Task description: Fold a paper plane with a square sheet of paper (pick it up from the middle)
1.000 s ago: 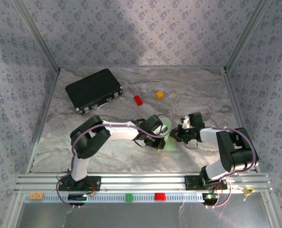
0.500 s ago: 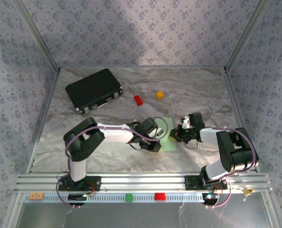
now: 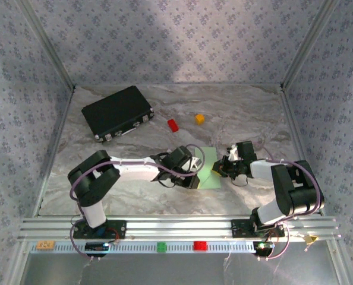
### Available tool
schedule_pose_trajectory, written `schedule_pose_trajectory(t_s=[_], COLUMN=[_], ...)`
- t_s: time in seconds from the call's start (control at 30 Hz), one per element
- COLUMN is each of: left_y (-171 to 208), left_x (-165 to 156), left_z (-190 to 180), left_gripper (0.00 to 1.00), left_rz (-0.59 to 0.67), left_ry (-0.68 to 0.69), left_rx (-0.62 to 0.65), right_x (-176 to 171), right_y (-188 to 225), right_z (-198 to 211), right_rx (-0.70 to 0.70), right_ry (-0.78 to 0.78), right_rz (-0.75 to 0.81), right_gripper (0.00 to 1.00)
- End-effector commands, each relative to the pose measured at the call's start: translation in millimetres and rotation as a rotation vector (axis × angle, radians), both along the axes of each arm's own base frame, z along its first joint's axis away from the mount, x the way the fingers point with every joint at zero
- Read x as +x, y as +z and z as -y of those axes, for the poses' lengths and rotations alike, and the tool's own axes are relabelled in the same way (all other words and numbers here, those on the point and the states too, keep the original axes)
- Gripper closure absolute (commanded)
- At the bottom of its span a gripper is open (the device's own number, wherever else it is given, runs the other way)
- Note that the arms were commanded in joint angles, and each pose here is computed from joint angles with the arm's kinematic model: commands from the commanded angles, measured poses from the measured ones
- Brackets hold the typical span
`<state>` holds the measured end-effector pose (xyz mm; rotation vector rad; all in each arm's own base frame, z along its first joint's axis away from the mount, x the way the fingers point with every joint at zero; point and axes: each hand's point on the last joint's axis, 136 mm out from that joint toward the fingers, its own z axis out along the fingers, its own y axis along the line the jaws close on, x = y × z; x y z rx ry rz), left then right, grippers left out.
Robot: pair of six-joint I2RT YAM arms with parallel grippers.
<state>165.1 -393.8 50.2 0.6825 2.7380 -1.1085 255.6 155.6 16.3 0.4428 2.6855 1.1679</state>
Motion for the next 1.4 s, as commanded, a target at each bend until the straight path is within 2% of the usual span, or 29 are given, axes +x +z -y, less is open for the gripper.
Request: schedule_pose_trajectory(t_s=[0.0, 0.2, 0.57, 0.83, 1.03, 1.2, 1.37], left_y=[16.3, -15.7, -50.6, -52.3, -51.7, -53.1, -51.4], left_x=[15.8, 22.4, 10.7, 11.1, 12.1, 9.7, 8.0], left_z=[23.5, 25.1, 8.1, 5.7, 4.1, 5.3, 8.9], left_gripper=[0.9, 0.93, 0.96, 0.98, 1.0, 1.0, 1.0], left_rz=[0.012, -0.018, -0.077, -0.075, -0.07, -0.086, -0.088], left_ry=[-0.01, -0.019, 0.004, 0.026, 0.038, 0.046, 0.044], left_rx=[-0.065, 0.038, 0.084, 0.085, 0.084, 0.069, 0.059], right_x=[-15.4, -11.7, -4.2, -27.9, -13.6, 13.4, 26.2], right_y=[-20.0, -14.9, 24.4, 5.6, -7.4, -3.4, -2.4], right_z=[13.1, 10.2, -5.2, -22.6, -2.3, 16.2, 27.2], right_rx=[-0.072, -0.05, 0.005, -0.047, -0.06, 0.009, 0.05], right_ry=[-0.035, -0.035, 0.025, 0.106, 0.033, -0.05, -0.112], right_rz=[-0.073, -0.063, 0.038, -0.007, -0.025, -0.004, 0.004], right_gripper=[1.0, 1.0, 1.0, 0.99, 1.0, 0.99, 0.98])
